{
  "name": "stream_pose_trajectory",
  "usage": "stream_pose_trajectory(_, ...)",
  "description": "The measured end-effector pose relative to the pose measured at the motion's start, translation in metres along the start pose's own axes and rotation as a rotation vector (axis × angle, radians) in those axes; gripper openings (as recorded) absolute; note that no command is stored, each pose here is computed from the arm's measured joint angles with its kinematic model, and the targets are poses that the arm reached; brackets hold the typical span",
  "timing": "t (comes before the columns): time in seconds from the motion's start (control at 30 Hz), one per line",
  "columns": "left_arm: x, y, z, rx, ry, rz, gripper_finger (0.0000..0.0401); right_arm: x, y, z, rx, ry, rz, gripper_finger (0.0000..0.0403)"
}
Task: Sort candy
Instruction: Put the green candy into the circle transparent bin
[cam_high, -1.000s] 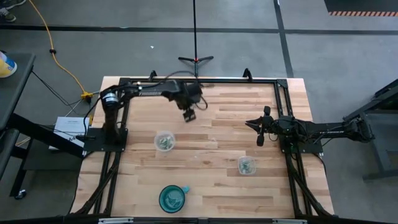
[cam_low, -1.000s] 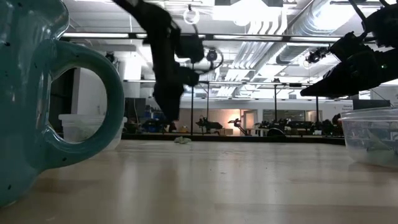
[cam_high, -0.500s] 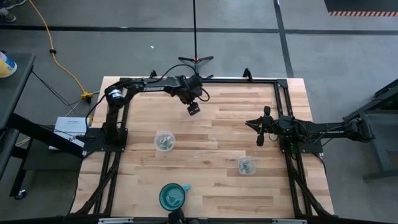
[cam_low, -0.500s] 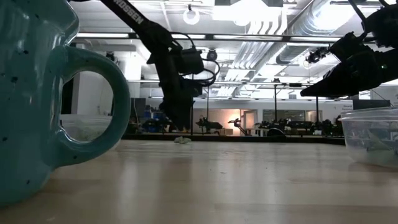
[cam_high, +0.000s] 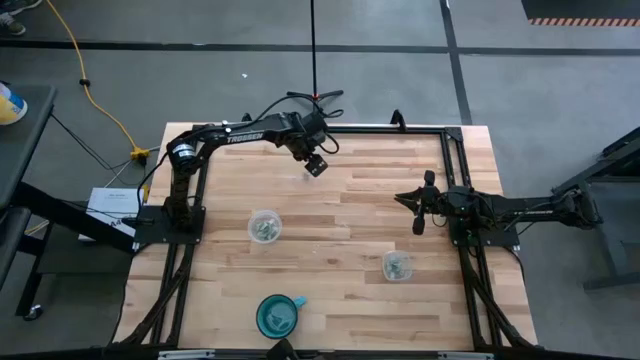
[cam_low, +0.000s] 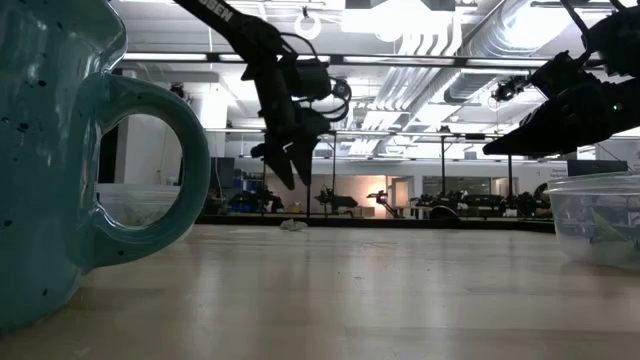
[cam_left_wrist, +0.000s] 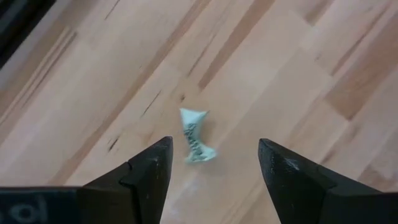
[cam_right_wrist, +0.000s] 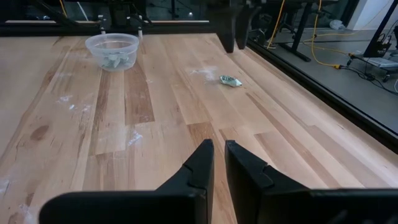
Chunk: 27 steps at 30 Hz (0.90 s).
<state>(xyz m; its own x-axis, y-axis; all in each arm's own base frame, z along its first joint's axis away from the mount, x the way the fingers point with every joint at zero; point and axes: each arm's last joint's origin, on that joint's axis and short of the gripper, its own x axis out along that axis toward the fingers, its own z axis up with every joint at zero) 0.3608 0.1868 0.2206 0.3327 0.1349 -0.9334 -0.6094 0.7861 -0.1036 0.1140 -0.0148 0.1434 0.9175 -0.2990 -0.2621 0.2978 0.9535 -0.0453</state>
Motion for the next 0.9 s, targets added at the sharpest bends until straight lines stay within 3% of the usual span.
stream_pose_trajectory(0.17, -0.006, -0.006, 0.003, -0.057, 0.04, 0.009, 0.0264, 0.0, 0.0, 0.0, 0.0, 0.0, 0.0, 0.0036)
stream_pose_trajectory(0.37, 0.01, -0.004, 0.007, -0.143, 0.157, 0.069, 0.0264, 0.0, 0.0, 0.0, 0.0, -0.001, 0.001, 0.0033)
stream_pose_trajectory(0.9, 0.058, -0.003, 0.007, -0.186, 0.28, -0.012, 0.0263, 0.0, 0.0, 0.0, 0.0, 0.0, 0.003, 0.0034)
